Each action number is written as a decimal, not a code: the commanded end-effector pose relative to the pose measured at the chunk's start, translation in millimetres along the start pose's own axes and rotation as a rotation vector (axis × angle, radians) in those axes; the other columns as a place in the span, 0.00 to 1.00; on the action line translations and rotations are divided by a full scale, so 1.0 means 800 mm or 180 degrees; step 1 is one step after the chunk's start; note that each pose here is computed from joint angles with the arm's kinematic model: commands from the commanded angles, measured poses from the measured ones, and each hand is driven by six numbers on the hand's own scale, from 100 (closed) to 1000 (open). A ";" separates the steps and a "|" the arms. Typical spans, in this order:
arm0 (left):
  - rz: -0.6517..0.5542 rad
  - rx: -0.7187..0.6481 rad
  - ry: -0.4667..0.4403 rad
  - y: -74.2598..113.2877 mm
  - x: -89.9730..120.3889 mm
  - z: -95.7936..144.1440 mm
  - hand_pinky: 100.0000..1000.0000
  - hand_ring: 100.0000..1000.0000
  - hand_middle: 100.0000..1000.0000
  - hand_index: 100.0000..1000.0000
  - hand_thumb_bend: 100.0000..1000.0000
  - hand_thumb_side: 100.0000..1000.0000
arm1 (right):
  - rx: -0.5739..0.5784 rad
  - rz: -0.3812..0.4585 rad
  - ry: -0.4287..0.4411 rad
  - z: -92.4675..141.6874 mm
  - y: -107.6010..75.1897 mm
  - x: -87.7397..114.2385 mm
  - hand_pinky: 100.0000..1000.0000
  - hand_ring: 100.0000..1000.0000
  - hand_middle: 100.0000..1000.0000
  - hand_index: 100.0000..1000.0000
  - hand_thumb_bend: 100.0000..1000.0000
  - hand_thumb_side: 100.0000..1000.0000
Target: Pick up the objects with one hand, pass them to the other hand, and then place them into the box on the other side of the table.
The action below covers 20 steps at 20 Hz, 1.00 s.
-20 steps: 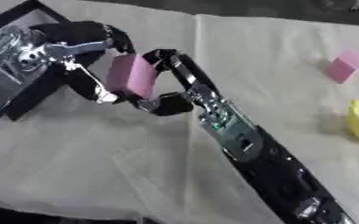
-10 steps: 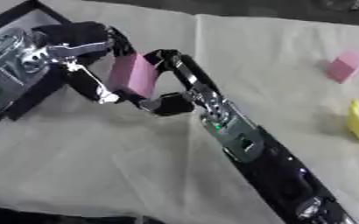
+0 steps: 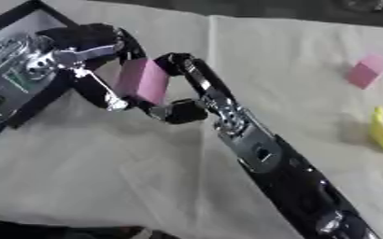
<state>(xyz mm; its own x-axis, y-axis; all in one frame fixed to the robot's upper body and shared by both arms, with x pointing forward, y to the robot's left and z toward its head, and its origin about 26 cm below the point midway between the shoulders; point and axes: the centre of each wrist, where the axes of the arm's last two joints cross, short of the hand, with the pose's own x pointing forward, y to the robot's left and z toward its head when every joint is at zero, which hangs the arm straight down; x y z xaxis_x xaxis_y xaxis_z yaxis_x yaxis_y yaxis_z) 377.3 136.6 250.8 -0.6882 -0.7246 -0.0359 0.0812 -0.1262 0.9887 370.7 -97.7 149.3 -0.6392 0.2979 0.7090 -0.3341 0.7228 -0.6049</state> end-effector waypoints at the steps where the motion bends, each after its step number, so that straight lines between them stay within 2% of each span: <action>1: -0.0122 0.0109 0.0050 0.014 -0.003 0.007 0.67 0.56 0.44 0.44 0.13 0.09 | 0.0032 0.0173 -0.0127 -0.004 -0.009 0.013 0.82 0.74 0.69 0.80 0.61 0.00; 4: -0.0181 0.0109 0.0102 0.014 -0.006 0.009 0.67 0.56 0.43 0.44 0.14 0.07 | 0.0117 0.0304 -0.0156 -0.004 -0.010 0.015 0.84 0.79 0.74 0.83 0.65 0.01; 7: -0.0240 0.0070 0.0145 0.013 -0.010 0.012 0.68 0.56 0.43 0.43 0.16 0.07 | 0.0179 0.0416 -0.0152 -0.003 -0.011 0.014 0.86 0.82 0.78 0.87 0.60 0.16; 10: -0.0265 0.0017 0.0175 0.014 -0.013 0.016 0.68 0.56 0.43 0.43 0.16 0.07 | 0.0196 0.0481 -0.0153 -0.002 -0.013 0.013 0.86 0.83 0.79 0.89 0.58 0.24; 16: -0.0230 0.0014 0.0192 0.020 -0.013 0.027 0.67 0.56 0.43 0.43 0.15 0.06 | 0.0198 0.0523 -0.0163 -0.001 -0.014 0.014 0.86 0.83 0.79 0.89 0.58 0.24; 20: -0.0111 0.0068 0.0265 0.028 -0.020 0.051 0.66 0.55 0.42 0.42 0.14 0.06 | 0.0158 0.0561 -0.0105 0.002 -0.020 0.011 0.86 0.83 0.79 0.89 0.58 0.23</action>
<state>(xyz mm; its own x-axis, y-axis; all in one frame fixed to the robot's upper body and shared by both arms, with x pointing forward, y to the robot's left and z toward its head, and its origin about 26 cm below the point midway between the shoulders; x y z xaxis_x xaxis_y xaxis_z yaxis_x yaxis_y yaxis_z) 365.2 163.6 262.1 -0.6420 -0.7638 -0.0663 0.0773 -0.1505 0.9856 368.4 -102.6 153.9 -0.6966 0.3881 0.6035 -0.2797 0.6276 -0.7265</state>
